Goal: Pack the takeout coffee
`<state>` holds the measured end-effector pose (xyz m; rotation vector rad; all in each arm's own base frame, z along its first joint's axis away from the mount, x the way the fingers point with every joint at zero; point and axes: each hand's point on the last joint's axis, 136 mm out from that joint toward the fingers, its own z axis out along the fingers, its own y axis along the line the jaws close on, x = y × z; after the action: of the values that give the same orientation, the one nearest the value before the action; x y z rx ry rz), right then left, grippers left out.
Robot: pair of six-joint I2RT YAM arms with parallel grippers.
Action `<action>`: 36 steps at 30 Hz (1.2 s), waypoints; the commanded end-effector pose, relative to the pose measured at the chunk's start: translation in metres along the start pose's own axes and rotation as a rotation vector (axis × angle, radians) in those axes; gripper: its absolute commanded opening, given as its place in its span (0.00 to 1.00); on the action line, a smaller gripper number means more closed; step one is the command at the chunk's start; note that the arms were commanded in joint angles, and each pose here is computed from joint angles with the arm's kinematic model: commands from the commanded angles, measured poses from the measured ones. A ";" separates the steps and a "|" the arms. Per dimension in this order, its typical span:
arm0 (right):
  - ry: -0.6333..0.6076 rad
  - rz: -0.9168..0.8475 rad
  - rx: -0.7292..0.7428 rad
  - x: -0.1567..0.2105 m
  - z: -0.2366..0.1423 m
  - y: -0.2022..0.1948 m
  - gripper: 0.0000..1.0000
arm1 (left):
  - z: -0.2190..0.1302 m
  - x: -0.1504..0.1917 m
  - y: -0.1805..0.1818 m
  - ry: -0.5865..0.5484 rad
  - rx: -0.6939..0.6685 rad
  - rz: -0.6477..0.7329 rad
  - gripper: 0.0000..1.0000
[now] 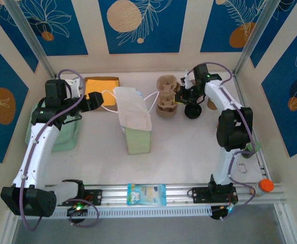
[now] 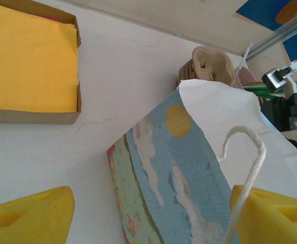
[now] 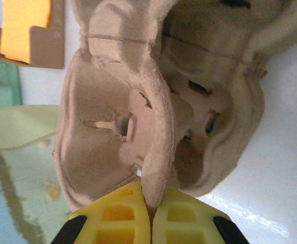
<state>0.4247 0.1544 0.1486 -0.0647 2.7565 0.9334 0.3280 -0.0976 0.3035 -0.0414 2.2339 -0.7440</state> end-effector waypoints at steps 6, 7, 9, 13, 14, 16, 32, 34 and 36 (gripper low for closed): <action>0.039 -0.032 0.107 0.009 -0.007 -0.014 0.00 | -0.006 -0.004 -0.003 -0.021 0.025 0.009 0.80; 0.041 -0.031 0.119 0.009 -0.008 -0.016 0.00 | -0.006 -0.004 -0.004 -0.021 0.025 0.010 0.80; 0.041 -0.032 0.140 0.010 -0.010 -0.019 0.03 | -0.006 -0.004 -0.004 -0.023 0.027 0.011 0.80; 0.045 -0.030 0.171 0.012 -0.012 -0.022 0.16 | -0.006 -0.004 -0.004 -0.022 0.026 0.009 0.80; 0.045 -0.032 0.177 0.012 -0.012 -0.022 0.20 | -0.006 -0.004 -0.004 -0.022 0.026 0.009 0.80; 0.047 -0.038 0.192 0.013 -0.013 -0.021 0.26 | -0.006 -0.004 -0.004 -0.022 0.027 0.009 0.80; -0.133 -0.108 0.434 -0.003 -0.071 0.015 0.48 | -0.009 -0.005 -0.005 -0.031 0.032 0.012 0.80; -0.158 -0.115 0.424 -0.008 -0.072 0.028 0.51 | -0.008 -0.005 -0.006 -0.033 0.036 0.011 0.80; -0.165 -0.108 0.423 -0.016 -0.068 0.035 0.54 | -0.008 -0.006 -0.006 -0.033 0.041 0.010 0.80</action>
<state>0.4215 0.1368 0.2124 -0.1028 2.7126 0.3320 0.3273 -0.0978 0.3048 -0.0392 2.2301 -0.7529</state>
